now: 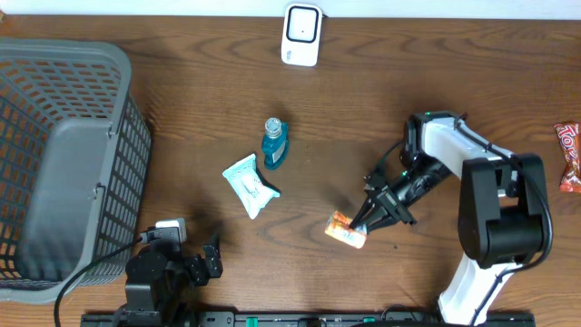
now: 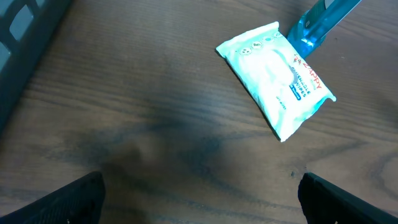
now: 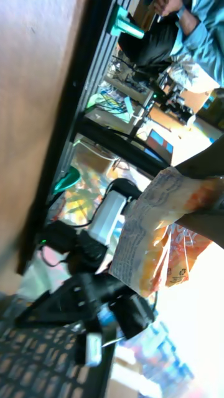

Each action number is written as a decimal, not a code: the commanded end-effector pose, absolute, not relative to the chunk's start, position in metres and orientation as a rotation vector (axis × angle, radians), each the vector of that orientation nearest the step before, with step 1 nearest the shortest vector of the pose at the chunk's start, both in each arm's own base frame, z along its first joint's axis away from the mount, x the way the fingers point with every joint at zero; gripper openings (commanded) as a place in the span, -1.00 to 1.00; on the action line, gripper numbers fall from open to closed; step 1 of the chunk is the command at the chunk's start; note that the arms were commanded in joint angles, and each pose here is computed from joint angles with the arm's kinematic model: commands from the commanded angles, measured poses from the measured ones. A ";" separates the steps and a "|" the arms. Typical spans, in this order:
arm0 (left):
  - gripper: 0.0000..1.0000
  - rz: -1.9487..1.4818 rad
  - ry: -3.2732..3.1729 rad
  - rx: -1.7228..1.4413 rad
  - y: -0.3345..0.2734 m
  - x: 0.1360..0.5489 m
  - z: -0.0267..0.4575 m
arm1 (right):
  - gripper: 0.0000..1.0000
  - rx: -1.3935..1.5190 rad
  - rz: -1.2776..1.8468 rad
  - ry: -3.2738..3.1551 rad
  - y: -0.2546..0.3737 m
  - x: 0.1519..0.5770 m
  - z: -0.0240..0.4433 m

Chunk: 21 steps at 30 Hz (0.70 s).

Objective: Scan the item barcode

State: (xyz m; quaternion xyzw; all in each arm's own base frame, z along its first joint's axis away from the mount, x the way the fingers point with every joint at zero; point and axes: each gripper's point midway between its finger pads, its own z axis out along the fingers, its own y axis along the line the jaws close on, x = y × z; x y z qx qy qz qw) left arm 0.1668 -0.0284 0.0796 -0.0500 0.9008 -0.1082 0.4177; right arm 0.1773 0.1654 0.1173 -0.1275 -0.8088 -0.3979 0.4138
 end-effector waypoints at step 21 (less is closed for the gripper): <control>0.98 -0.281 2.300 -0.129 -0.030 0.161 0.071 | -0.97 0.123 -1.557 -2.634 0.203 0.283 0.088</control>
